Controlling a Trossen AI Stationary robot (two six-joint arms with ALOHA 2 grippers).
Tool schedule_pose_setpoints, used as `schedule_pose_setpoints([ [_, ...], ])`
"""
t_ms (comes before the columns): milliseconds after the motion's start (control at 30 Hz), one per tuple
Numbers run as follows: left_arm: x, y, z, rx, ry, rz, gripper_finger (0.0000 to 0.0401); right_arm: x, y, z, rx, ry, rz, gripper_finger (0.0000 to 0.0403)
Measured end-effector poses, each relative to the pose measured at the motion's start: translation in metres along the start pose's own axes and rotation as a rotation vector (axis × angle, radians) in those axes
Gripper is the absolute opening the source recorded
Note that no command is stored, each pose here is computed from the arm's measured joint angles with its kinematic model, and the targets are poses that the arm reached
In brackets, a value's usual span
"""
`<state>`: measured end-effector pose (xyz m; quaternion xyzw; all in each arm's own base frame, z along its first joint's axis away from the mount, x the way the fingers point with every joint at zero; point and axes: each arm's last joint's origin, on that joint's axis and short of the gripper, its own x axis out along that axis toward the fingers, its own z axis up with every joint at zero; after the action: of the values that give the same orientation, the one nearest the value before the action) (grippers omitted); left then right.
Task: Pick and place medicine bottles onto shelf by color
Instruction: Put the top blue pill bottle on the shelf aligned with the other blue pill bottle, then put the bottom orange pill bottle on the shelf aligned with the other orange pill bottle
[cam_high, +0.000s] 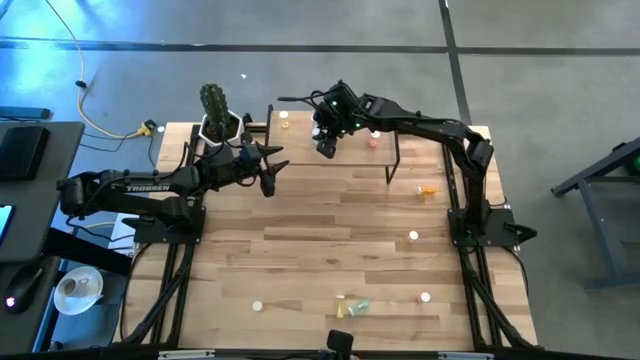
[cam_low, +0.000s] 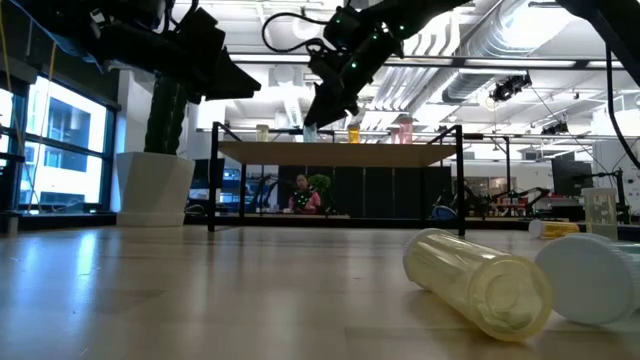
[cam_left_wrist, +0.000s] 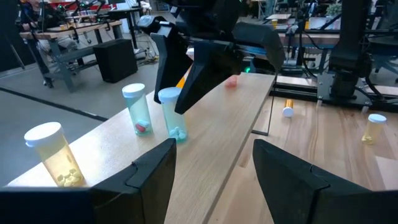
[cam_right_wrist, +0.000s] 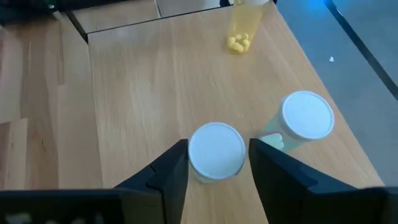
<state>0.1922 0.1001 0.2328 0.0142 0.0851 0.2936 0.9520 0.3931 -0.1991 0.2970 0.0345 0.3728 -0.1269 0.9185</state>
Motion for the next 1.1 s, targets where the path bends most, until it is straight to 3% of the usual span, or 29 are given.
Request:
schedule_pose_setpoints([
  [400, 0.000, 0.000, 0.000, 0.000, 0.001, -0.001, 0.0203, -0.028, 0.005, 0.018, 0.044, 0.019, 0.113, 0.0161],
  [700, 0.000, 0.000, -0.003, 0.003, 0.027, -0.002, 0.0203, -0.041, 0.032, 0.025, -0.010, 0.083, 0.166, 0.0161],
  [1100, 0.000, -0.001, -0.003, -0.014, 0.027, -0.009, 0.0204, -0.055, 0.057, 0.022, -0.022, 0.230, 0.145, 0.0161],
])
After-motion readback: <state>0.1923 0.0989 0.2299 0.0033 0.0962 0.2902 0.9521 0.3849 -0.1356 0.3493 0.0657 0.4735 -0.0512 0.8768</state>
